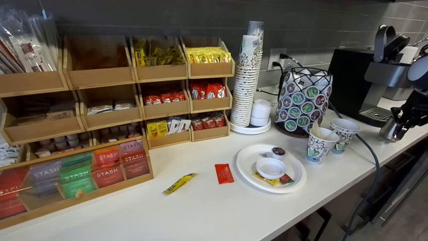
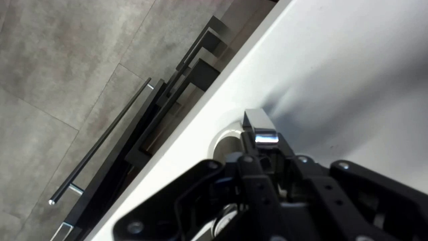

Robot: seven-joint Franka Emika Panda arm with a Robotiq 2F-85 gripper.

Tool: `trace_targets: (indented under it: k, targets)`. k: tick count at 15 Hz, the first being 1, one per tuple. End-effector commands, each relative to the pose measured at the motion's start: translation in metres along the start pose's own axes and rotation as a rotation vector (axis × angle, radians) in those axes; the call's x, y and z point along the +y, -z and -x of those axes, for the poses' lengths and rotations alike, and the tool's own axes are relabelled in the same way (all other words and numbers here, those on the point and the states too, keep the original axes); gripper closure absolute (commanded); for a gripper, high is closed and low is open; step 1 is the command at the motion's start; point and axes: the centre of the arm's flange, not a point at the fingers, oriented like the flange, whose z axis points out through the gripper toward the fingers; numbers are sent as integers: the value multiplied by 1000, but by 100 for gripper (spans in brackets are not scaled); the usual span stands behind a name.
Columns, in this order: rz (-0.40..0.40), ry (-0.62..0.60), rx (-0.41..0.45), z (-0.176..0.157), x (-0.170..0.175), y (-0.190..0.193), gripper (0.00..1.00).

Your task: Take the k-cup out of the metal cup and transfer it to the coffee cup

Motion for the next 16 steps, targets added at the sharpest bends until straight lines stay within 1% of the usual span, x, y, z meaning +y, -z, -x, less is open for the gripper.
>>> trace_targets:
  k: [1,2,4,7,9,11,13,14,16]
  targets:
    - [0,180,64,36,-15,33,96]
    - [6,237,71,42,-19,40,96]
    - [24,355,53,54,-27,59,96]
    - [31,525,10,65,-28,100,96]
    - [59,630,-41,73,-29,125,96]
    - [102,730,-87,85,-34,144,96]
    - [139,823,-134,95,-41,156,96]
    - [116,735,-114,75,-38,137,83]
    - [127,782,-129,84,-44,149,83]
